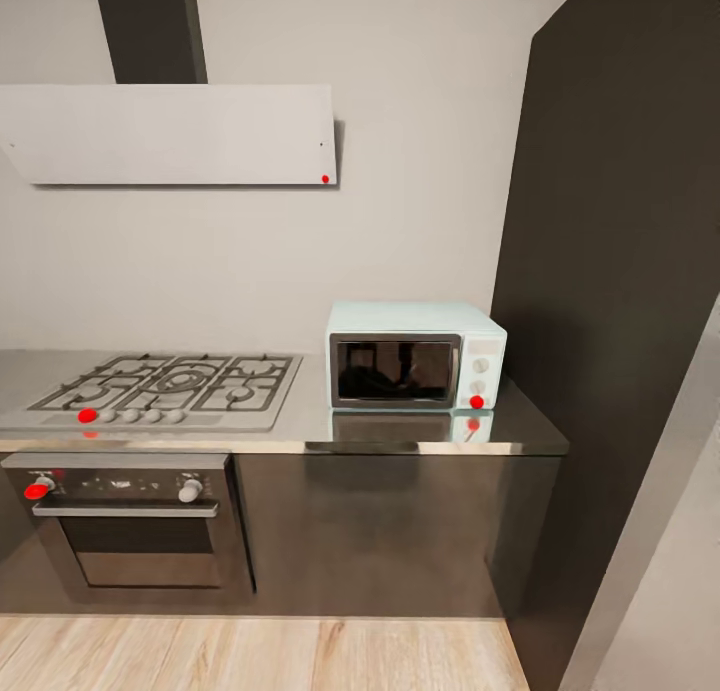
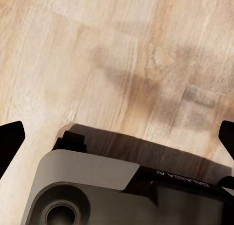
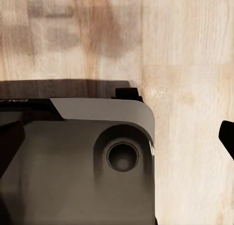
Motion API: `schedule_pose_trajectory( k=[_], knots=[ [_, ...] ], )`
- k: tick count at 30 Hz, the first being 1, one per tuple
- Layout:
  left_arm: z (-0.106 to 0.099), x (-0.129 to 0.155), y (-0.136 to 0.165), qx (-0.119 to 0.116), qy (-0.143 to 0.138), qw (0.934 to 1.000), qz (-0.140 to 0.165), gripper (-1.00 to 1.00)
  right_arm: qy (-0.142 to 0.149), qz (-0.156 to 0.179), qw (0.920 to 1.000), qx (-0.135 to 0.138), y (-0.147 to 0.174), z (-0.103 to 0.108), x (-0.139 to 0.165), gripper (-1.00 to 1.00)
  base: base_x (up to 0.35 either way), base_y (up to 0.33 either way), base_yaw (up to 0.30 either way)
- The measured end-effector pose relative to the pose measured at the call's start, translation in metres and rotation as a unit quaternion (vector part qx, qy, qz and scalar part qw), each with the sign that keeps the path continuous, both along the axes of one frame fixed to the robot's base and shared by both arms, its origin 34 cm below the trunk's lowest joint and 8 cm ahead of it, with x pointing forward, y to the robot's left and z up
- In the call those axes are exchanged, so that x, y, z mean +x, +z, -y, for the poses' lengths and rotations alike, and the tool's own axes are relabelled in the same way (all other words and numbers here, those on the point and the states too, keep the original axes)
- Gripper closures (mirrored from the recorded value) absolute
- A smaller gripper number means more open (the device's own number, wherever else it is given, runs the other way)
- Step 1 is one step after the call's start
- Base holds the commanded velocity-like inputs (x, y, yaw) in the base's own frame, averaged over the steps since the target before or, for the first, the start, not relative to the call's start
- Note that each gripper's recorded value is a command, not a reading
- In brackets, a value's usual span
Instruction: In the kitchen, take the popcorn bag from the countertop, put it into the microwave, and heat it until the popcorn is cooked so the cooked popcorn ends up inside the bag.
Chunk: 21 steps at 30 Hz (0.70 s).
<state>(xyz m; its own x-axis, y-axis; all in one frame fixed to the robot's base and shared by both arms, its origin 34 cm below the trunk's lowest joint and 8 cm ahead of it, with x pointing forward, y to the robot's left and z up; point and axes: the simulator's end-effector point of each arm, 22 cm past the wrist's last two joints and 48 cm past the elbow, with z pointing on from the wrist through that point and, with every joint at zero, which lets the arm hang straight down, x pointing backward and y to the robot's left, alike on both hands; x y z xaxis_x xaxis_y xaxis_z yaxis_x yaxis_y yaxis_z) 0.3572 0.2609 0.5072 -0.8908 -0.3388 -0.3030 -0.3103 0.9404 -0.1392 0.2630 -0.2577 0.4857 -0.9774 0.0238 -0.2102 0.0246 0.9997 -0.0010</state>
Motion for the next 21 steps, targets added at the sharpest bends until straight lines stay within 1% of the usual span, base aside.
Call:
schedule_pose_trajectory(
  k=[2, 5, 7, 9, 10, 12, 13, 14, 15, 17, 18, 19, 20, 21],
  knots=[
    [0.0, 0.0, 0.0, 0.0, 0.0, 1.0, 0.0, -1.0, 0.0, 0.0, 1.0, 0.0, 0.0, 0.0, 0.0, -1.0, 0.0, 0.0, 0.0],
    [0.0, 0.0, 0.0, 0.0, 0.0, 1.0, 0.0, -1.0, 0.01, -0.003, 1.0, 0.001, 0.0, -0.002, -0.001, -1.0, 0.0, 0.0, 0.0],
    [0.0, 0.0, 0.0, 0.0, 0.0, 1.0, 0.0, -1.0, 0.028, 0.004, 0.9996, -0.002, 0.001, -0.003, 0.005, -1.0, 0.0, 0.0, 0.0],
    [0.0, 0.0, 0.0, 0.0, 0.0, 1.0, 0.0, -1.0, 0.039, 0.02, 0.999, -0.005, 0.004, 0.0, 0.021, -1.0, 0.0, 0.0, 0.0],
    [0.0, 0.0, 0.0, 0.0, 0.0, 1.0, 0.0, -1.0, 0.044, 0.048, 0.9978, -0.007, 0.011, 0.002, 0.048, -1.0, 0.0, 0.0, 0.0],
    [0.0, 0.0, 0.0, 0.0, 0.0, 1.0, 0.0, -1.0, 0.05, 0.092, 0.9945, -0.008, 0.028, 0.008, 0.094, -1.0, 0.0, 0.0, 0.0],
    [0.0, 0.0, 0.0, 0.0, 0.0, 1.0, 0.0, -1.0, 0.051, 0.101, 0.9936, -0.008, 0.033, 0.01, 0.106, -1.0, 0.0, 0.0, 0.0],
    [0.0, 0.0, 0.0, 0.0, 0.0, 1.0, 0.0, -1.0, 0.054, 0.115, 0.9919, -0.001, 0.049, 0.014, 0.137, -1.0, 0.0, 0.0, 0.0],
    [0.0, 0.0, 0.0, 0.0, 0.0, 1.0, 0.0, -1.0, 0.056, 0.132, 0.9897, 0.0, 0.066, 0.018, 0.162, -1.0, 0.0, 0.0, 0.0],
    [0.0, 0.0, 0.0, 0.0, 0.0, 1.0, 0.0, -1.0, 0.06, 0.162, 0.9848, 0.018, 0.106, 0.016, 0.21, -1.0, 0.0, 0.0, 0.0],
    [0.0, 0.0, 0.0, 0.0, 0.0, 1.0, 0.0, -1.0, 0.062, 0.176, 0.9821, 0.023, 0.125, 0.015, 0.228, -1.0, 0.0, 0.0, 0.0],
    [0.0, 0.0, 0.0, 0.0, 0.0, 1.0, 0.0, -1.0, 0.064, 0.196, 0.9781, 0.028, 0.159, 0.013, 0.254, -1.0, 0.0, 0.0, 0.0],
    [0.0, 0.0, 0.0, 0.0, 0.0, 1.0, 0.0, -1.0, 0.065, 0.219, 0.9732, 0.023, 0.187, 0.016, 0.274, -1.0, 0.0, 0.0, 0.0],
    [0.0, 0.0, 0.0, 0.0, 0.0, 1.0, 0.0, -1.0, 0.066, 0.234, 0.9698, 0.02, 0.207, 0.014, 0.286, -1.0, 0.0, 0.0, 0.0]
  ],
)
